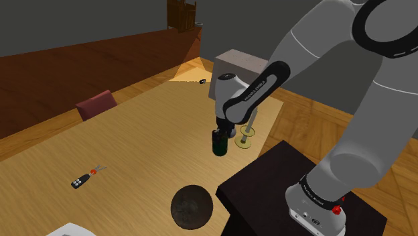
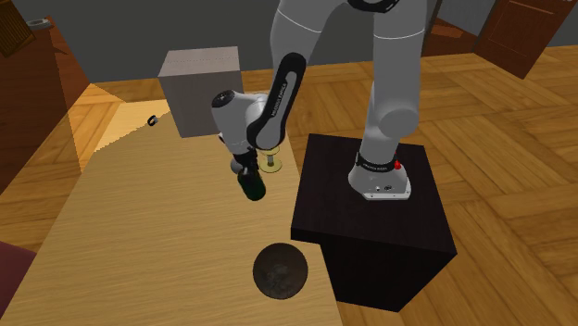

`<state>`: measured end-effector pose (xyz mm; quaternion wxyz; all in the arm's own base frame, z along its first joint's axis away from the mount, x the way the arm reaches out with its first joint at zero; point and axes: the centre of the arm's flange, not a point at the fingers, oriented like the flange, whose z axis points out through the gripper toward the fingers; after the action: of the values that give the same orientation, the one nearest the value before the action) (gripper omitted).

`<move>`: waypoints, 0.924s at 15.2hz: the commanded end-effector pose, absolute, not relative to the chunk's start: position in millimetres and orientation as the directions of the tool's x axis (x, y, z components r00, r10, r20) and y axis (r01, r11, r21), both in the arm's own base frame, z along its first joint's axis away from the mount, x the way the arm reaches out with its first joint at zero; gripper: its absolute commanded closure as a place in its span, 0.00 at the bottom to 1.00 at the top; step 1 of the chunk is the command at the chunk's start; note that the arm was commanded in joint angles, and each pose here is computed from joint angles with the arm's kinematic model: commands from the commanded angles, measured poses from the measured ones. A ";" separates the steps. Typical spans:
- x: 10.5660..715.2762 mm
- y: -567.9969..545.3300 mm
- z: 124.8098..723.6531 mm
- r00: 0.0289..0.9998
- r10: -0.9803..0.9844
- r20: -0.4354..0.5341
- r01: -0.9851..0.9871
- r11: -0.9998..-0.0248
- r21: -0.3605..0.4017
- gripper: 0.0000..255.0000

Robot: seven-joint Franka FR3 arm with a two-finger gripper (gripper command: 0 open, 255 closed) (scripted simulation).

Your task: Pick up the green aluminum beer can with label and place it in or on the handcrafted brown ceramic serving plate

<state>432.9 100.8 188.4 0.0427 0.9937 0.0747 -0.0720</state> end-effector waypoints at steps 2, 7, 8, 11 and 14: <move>432.4 100.5 203.6 0.978 0.142 -0.150 0.155 -0.985 0.074 1.00; 432.4 100.5 230.0 0.978 0.142 -0.150 0.155 -0.985 0.074 1.00; 432.4 100.5 235.3 0.978 0.142 -0.150 0.155 -0.985 0.074 1.00; 432.4 100.5 251.1 0.978 0.142 -0.150 0.155 -0.985 0.074 1.00; 432.4 100.5 267.0 0.978 0.142 -0.150 0.155 -0.985 0.074 1.00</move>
<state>432.7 101.1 261.0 0.0427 0.9937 0.0747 -0.0721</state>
